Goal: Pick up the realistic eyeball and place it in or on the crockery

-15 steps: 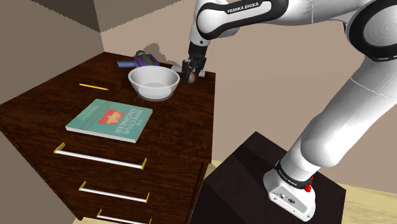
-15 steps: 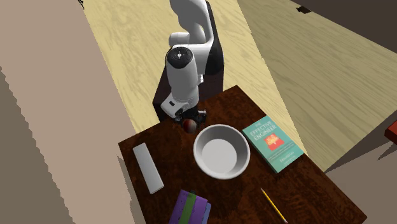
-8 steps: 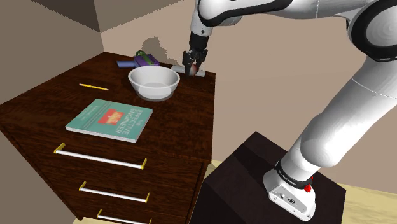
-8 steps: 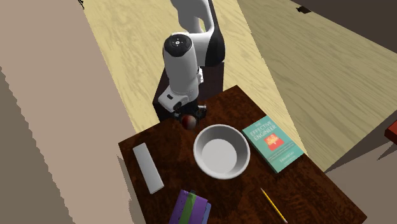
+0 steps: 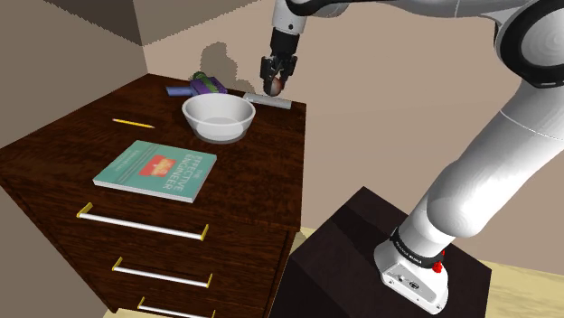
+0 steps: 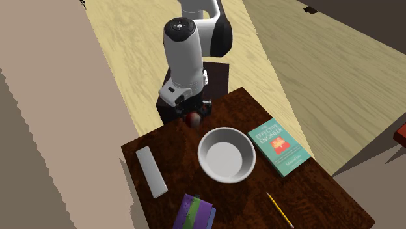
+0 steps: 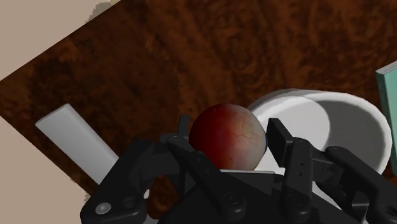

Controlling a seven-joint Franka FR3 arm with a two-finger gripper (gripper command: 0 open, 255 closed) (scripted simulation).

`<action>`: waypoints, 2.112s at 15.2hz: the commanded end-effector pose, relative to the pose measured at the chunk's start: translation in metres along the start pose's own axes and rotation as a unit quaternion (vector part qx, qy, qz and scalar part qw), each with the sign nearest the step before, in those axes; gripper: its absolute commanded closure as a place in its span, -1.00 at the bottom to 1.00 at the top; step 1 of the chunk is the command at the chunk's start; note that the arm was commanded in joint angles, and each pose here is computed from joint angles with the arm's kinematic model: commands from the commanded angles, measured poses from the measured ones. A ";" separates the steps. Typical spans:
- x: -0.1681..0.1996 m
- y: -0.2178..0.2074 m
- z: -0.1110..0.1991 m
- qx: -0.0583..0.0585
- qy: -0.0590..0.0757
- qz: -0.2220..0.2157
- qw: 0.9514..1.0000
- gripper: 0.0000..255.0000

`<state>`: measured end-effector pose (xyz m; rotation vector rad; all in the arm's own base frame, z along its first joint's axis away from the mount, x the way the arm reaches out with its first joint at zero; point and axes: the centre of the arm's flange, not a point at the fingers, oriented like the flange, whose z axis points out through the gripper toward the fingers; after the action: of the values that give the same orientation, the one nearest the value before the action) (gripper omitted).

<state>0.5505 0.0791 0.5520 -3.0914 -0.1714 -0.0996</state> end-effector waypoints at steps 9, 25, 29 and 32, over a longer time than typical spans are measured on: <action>0.040 -0.054 -0.016 0.000 0.000 0.000 1.000 1.00; 0.091 -0.127 0.039 0.000 0.000 0.000 1.000 1.00; 0.090 -0.126 0.059 0.000 0.000 0.000 1.000 1.00; 0.090 -0.126 0.059 0.000 0.000 0.000 1.000 1.00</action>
<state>0.6290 0.2172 0.5042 -3.0916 -0.1712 -0.0983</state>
